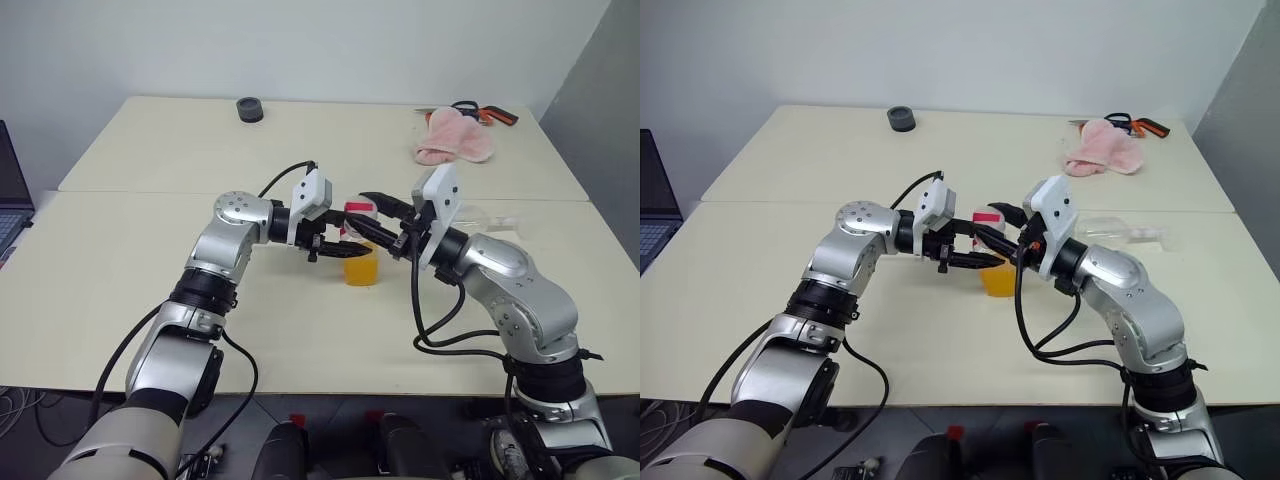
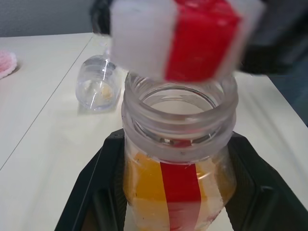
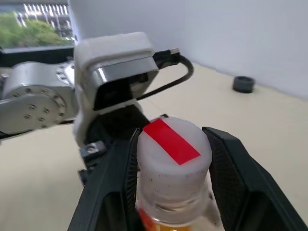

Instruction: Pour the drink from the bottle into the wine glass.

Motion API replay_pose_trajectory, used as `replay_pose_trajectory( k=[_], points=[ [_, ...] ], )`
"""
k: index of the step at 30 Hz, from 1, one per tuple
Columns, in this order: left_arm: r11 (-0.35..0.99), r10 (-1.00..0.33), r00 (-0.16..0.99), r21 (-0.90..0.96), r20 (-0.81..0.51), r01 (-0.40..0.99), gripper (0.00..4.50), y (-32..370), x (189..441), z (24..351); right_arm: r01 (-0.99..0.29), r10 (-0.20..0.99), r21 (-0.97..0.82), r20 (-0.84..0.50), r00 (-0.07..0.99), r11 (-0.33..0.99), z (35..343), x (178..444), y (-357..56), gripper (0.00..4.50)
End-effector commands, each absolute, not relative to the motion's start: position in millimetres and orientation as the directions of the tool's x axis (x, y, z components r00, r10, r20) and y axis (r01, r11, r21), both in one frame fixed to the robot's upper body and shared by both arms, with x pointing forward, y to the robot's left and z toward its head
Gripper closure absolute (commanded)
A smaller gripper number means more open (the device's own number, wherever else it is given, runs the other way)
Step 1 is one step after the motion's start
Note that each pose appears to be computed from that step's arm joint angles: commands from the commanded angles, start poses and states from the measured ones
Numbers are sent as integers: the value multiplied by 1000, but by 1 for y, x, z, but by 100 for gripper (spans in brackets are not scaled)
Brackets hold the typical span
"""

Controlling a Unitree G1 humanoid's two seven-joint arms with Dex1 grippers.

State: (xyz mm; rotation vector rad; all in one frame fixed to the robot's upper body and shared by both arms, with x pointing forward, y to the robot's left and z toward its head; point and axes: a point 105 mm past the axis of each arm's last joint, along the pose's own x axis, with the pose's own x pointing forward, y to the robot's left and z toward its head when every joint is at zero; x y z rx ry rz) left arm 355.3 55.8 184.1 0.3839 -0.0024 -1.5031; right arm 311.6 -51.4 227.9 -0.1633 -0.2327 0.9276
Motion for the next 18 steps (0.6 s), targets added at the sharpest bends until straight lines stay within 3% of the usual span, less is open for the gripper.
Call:
replay_pose_trajectory(
  k=[1,7,10,14,18],
  points=[
    [26,-970,91,276,-226,961,233,57,354,190,-733,795,-307,201,573,606,243,302,-55,276],
    [35,-970,100,277,-224,960,233,60,354,191,-724,768,-261,154,622,638,235,291,-89,276],
    [39,-970,104,276,-222,960,233,60,354,191,-692,710,-214,12,704,690,202,287,-125,276],
    [42,-970,105,272,-220,961,233,60,354,190,-519,491,-174,-180,852,837,134,291,-188,276],
    [42,-970,104,272,-219,961,233,59,354,190,-419,368,-230,-234,900,878,98,292,-212,276]
  ],
)
